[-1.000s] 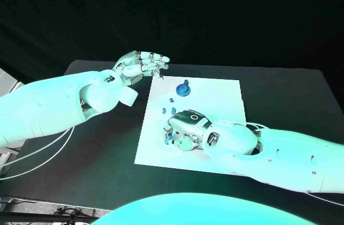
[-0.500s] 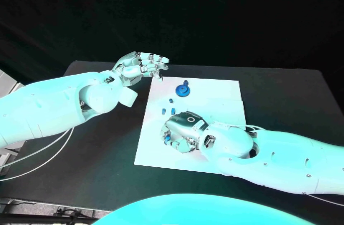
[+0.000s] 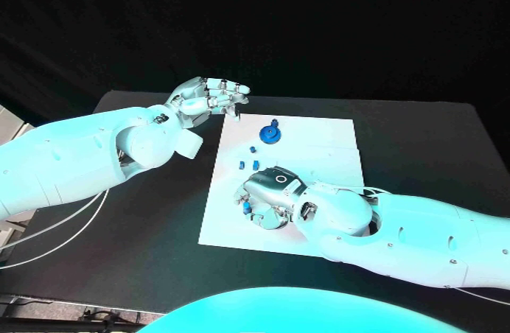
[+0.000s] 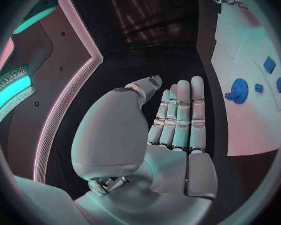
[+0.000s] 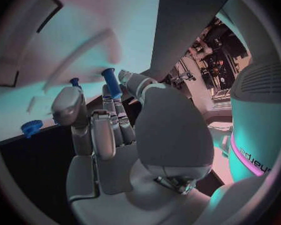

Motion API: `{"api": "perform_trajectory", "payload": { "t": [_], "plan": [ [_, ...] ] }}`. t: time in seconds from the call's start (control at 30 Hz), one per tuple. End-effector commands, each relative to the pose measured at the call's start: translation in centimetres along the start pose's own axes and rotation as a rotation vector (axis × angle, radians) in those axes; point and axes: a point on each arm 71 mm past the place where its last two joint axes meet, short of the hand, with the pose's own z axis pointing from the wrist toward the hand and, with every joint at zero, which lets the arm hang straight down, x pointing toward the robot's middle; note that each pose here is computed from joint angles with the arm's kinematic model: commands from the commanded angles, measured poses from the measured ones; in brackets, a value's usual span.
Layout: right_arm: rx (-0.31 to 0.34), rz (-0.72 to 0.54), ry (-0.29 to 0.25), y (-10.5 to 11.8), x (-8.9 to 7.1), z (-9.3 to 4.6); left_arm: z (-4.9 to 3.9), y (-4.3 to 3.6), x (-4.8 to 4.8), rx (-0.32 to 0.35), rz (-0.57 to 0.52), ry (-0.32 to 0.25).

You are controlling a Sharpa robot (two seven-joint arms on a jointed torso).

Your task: Assemble the parts on the task board

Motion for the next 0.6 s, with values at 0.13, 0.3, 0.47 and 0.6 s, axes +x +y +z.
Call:
{"api": "perform_trajectory", "payload": {
  "t": [0.13, 0.3, 0.47, 0.6],
  "plan": [
    [-0.02, 0.012, -0.047, -0.1, -0.3, -0.4, 0.0, -0.08, 0.16, 0.004, -0.005, 0.018],
    [-0.022, 0.032, -0.097, -0.3, -0.9, -1.2, -0.02, -0.08, 0.12, 0.003, -0.005, 0.017],
    [-0.003, 0.063, -0.139, -1.2, -2.1, -2.8, -0.06, -0.08, 0.06, 0.003, -0.004, 0.016],
    [0.049, 0.131, -0.163, -2.8, -3.8, -4.5, -0.1, -0.08, 0.0, 0.003, -0.005, 0.015]
  ]
}}
